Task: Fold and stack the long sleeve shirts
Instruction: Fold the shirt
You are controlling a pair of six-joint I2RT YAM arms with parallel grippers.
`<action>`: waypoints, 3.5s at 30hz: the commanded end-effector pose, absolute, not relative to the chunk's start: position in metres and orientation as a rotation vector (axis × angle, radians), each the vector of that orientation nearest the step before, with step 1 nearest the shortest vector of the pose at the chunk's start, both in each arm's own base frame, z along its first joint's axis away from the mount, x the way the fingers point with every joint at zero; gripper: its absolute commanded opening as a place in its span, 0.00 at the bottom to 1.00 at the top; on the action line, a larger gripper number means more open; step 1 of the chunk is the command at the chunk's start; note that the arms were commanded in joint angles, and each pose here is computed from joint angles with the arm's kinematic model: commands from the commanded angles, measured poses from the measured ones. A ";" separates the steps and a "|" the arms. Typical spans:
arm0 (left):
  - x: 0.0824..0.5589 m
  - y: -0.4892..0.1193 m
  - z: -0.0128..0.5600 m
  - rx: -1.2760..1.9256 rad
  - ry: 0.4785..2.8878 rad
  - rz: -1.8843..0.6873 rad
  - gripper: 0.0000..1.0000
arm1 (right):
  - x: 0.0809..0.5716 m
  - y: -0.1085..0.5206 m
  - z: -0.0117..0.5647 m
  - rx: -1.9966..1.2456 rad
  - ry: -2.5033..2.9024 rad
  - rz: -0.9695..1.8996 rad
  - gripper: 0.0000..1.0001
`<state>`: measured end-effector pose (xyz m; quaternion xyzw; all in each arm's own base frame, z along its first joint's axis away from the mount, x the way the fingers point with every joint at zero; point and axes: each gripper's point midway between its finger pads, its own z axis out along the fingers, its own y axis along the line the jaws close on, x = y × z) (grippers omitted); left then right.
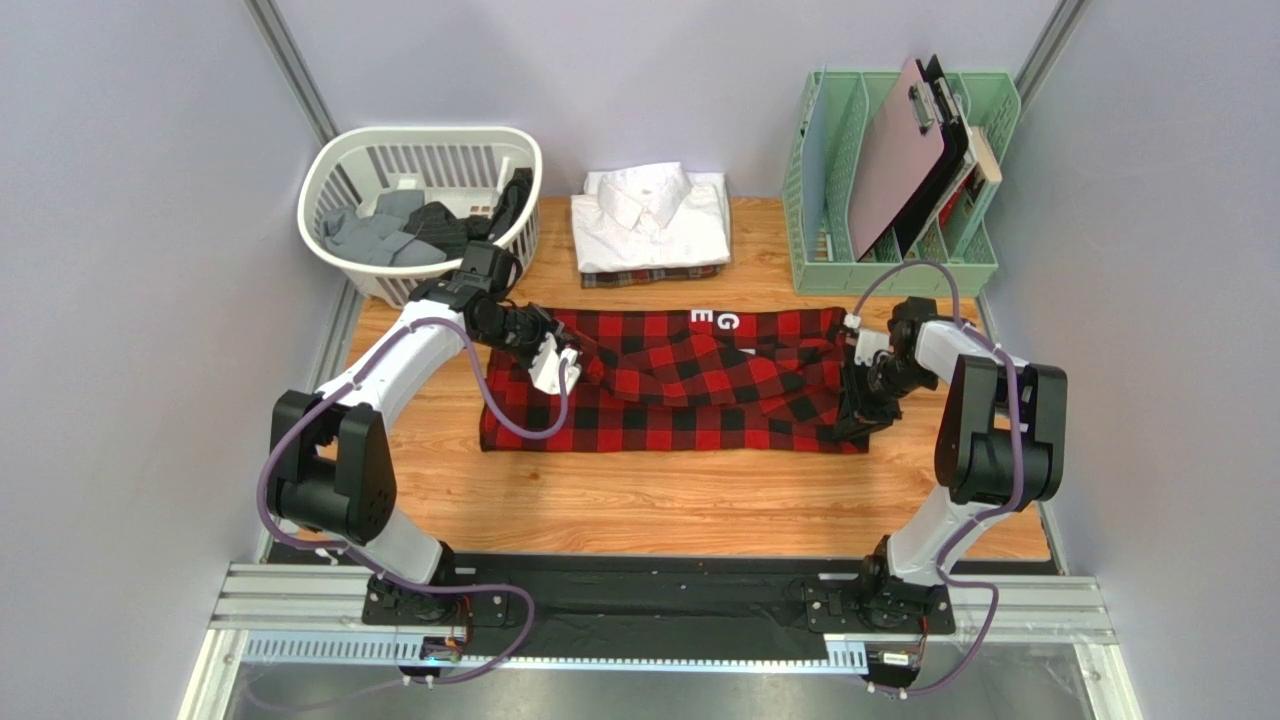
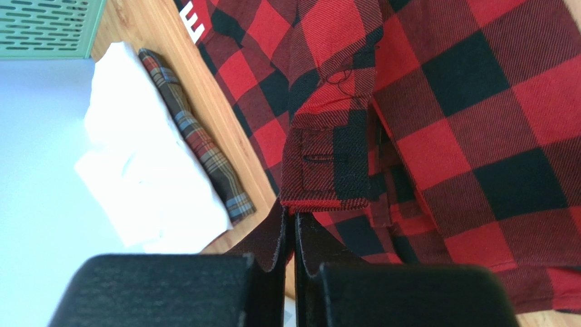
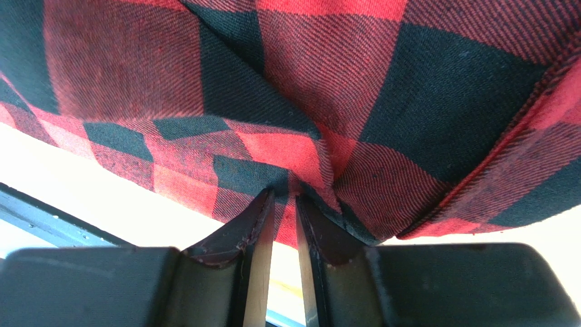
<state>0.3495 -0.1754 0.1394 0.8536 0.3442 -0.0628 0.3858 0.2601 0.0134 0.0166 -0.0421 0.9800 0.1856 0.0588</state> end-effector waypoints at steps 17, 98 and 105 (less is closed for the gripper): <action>0.390 -0.104 0.140 2.147 0.965 0.066 0.59 | 0.265 0.024 0.078 -0.262 2.817 0.608 0.27; 0.182 -0.073 0.007 2.032 2.634 -0.281 0.35 | 0.337 0.220 -0.008 -1.322 2.631 0.100 0.30; 0.178 -0.096 0.020 2.045 2.622 -0.386 0.32 | 0.363 0.194 -0.010 -1.287 2.646 -0.024 0.29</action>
